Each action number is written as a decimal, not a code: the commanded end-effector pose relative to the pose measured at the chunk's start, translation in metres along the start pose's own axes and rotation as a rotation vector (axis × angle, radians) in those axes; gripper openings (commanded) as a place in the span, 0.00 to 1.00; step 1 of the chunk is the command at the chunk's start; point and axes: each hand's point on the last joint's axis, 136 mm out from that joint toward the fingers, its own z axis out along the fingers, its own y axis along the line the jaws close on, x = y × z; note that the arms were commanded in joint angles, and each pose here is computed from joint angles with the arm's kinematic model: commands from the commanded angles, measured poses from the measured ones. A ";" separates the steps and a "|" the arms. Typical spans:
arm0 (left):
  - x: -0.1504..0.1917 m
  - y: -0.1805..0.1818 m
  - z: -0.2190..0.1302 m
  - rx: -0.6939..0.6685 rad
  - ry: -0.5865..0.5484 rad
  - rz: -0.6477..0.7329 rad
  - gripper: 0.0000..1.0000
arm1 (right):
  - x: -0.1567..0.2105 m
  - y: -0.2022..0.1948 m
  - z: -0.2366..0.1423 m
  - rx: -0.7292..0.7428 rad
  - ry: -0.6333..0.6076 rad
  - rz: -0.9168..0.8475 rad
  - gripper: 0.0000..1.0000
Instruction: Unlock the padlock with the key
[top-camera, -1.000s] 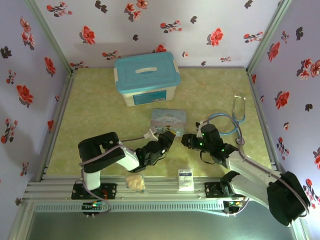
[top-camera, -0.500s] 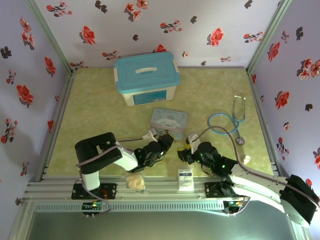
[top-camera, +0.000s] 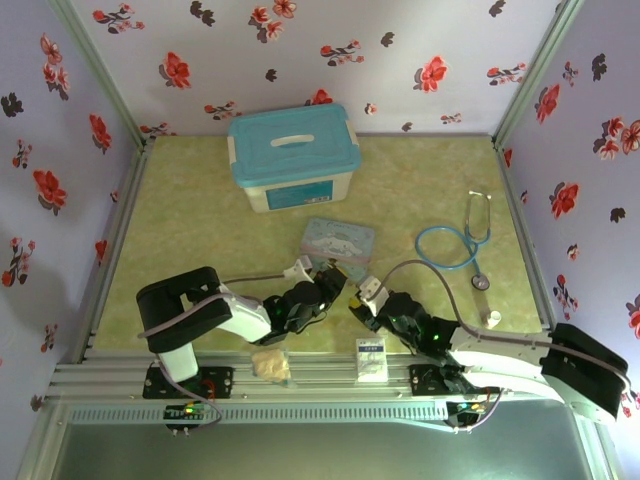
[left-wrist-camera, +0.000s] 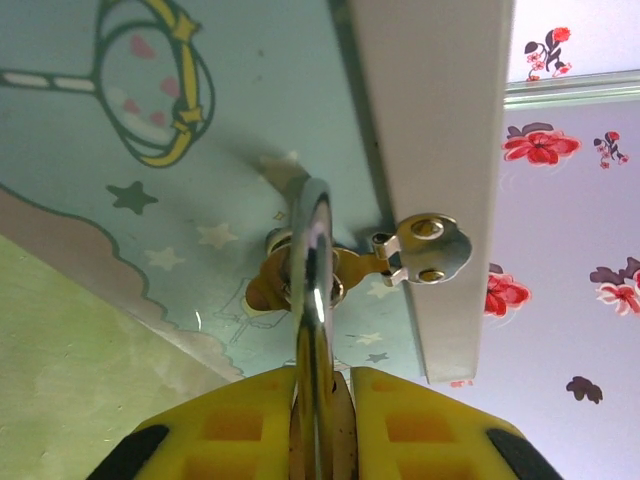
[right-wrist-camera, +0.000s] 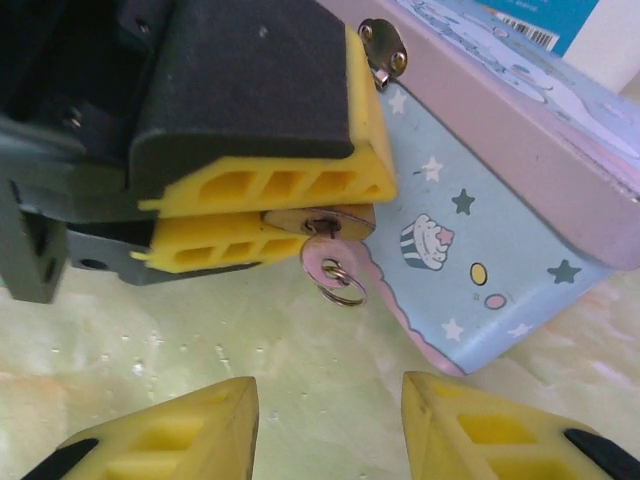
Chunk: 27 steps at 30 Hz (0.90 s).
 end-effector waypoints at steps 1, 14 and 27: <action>0.004 -0.023 -0.002 0.060 0.014 0.014 0.00 | -0.027 -0.015 0.002 0.111 -0.081 -0.073 0.41; 0.006 -0.020 0.001 0.057 0.020 0.007 0.00 | -0.035 -0.002 0.017 0.112 -0.102 -0.182 0.36; 0.010 -0.022 0.003 0.074 0.040 -0.006 0.00 | -0.041 -0.005 0.020 0.155 -0.121 -0.206 0.29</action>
